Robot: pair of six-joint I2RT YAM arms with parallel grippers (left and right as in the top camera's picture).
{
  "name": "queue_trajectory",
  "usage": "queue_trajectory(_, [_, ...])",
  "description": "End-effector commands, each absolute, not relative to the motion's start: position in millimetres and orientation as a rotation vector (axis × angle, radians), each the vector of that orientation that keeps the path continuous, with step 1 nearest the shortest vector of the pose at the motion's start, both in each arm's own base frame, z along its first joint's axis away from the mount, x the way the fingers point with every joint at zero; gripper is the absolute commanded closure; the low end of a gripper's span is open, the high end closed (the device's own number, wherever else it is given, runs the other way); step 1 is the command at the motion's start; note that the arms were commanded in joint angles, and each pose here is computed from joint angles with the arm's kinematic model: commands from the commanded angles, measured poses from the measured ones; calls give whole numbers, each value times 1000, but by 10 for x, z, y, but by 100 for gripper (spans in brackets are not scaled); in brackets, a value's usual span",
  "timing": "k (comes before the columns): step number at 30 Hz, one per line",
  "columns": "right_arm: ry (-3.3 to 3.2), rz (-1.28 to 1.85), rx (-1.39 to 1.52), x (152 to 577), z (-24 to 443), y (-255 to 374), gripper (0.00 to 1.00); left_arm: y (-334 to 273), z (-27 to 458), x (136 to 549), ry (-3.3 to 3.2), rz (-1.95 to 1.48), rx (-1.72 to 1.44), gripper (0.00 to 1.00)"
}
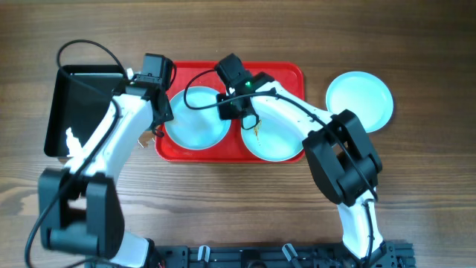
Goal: Clean dirty plates on tray and stack at the side
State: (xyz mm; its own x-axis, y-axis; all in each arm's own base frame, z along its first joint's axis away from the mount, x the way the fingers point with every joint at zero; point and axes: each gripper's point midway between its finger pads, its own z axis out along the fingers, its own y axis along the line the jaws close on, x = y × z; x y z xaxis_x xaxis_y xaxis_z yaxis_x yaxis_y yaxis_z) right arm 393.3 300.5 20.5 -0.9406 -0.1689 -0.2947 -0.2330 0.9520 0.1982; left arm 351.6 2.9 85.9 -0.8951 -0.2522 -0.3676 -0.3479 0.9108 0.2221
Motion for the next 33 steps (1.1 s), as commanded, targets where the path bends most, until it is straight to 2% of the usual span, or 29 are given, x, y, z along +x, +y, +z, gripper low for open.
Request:
queue_trajectory(1, [2622,200,-288,4296,972,2882,96,-43,1112,3559,2672,290,-483,96])
queue_trajectory(6, [2435,-104,-282,4483,1612,2461,96,-521,1029,3552,2765,-85,-434,96])
queue_trajectory(9, [2323,-295,-322,4534,1966,2211,96,-663,1043,3572,2769,-199,-415,96])
queue_trajectory(14, [2134,-733,-352,4530,2470,1782,96,-686,1046,3575,2770,-218,-412,96])
queue_trajectory(18, [2004,-1008,-431,4438,2742,1746,96,-698,1053,3590,2763,-223,-407,96])
queue_trajectory(21, [1938,-1101,-453,4390,2884,1799,96,-746,1062,3599,2762,-261,-400,96])
queue_trajectory(30, [1931,-1032,-418,4342,2878,1938,96,-772,1070,3610,2759,-282,-395,96])
queue_trajectory(33, [2159,-703,-454,4257,2359,2101,96,-772,1070,3610,2759,-282,-395,96])
